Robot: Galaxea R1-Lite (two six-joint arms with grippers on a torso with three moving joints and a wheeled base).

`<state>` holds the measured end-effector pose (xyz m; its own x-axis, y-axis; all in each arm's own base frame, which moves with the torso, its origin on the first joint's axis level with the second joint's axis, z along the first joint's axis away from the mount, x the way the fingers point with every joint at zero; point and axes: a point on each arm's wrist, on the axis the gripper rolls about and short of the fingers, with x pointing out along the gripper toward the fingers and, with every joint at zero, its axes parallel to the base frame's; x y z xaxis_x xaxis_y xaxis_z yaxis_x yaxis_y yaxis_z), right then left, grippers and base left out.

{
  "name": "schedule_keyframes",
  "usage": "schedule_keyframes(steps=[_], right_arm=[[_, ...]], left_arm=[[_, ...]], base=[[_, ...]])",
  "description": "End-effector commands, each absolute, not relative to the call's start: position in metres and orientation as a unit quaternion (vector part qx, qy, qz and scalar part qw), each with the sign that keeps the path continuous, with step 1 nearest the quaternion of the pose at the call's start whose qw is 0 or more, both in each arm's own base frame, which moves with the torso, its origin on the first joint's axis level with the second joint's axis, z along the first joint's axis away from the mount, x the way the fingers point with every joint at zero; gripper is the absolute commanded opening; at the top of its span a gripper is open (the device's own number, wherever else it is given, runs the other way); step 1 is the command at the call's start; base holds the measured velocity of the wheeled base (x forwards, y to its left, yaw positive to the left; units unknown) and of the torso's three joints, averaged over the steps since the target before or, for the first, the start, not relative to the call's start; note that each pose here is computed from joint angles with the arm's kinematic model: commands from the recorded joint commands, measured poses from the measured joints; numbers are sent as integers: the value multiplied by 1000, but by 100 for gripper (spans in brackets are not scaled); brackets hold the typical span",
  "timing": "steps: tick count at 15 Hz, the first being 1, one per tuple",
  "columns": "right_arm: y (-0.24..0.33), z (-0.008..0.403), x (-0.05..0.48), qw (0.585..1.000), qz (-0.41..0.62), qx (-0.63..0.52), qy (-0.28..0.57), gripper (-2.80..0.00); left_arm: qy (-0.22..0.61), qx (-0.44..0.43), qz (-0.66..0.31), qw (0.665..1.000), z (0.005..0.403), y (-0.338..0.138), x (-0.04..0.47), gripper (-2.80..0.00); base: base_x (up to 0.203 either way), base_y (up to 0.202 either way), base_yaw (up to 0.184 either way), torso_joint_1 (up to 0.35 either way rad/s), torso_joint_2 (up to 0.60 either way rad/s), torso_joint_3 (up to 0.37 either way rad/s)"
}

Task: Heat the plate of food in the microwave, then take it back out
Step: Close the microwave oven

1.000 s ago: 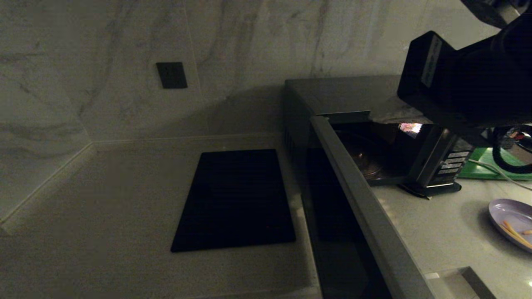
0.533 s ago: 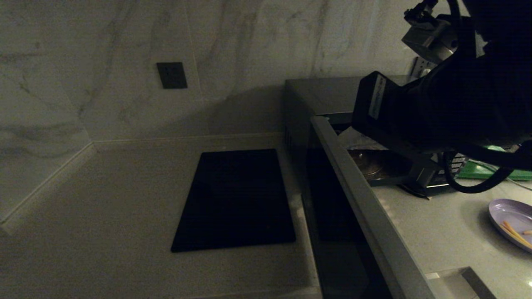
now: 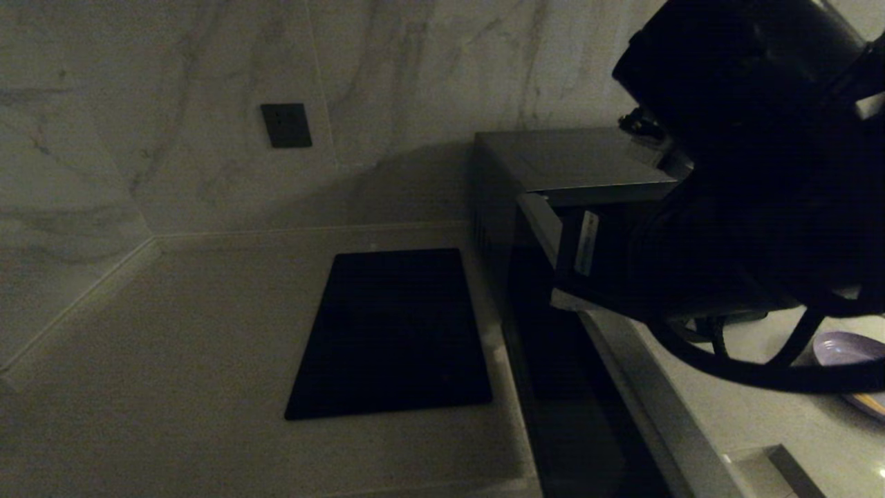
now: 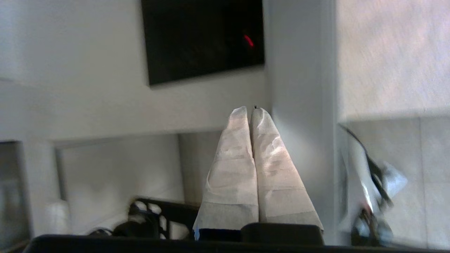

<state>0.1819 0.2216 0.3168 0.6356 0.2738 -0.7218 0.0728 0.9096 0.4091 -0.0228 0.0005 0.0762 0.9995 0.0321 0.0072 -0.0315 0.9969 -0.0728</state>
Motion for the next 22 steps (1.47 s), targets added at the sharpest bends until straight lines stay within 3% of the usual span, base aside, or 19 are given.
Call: schedule_keyframes(steps=[1,12,22], right_arm=[[221,314,182,880,46,199,430,-280],[187,309,201,896,-75,198,391,-280],[150,307,218,884,-158,231,374,-280]], left_arm=[[-4,-37,16,999,76,1,-23,-280],[-4,-37,16,999,76,1,-23,-280],[-4,-37,16,999,76,1,-23,-280]], base=[[0,0,0,0,0,0],[0,0,0,0,0,0],[0,0,0,0,0,0]])
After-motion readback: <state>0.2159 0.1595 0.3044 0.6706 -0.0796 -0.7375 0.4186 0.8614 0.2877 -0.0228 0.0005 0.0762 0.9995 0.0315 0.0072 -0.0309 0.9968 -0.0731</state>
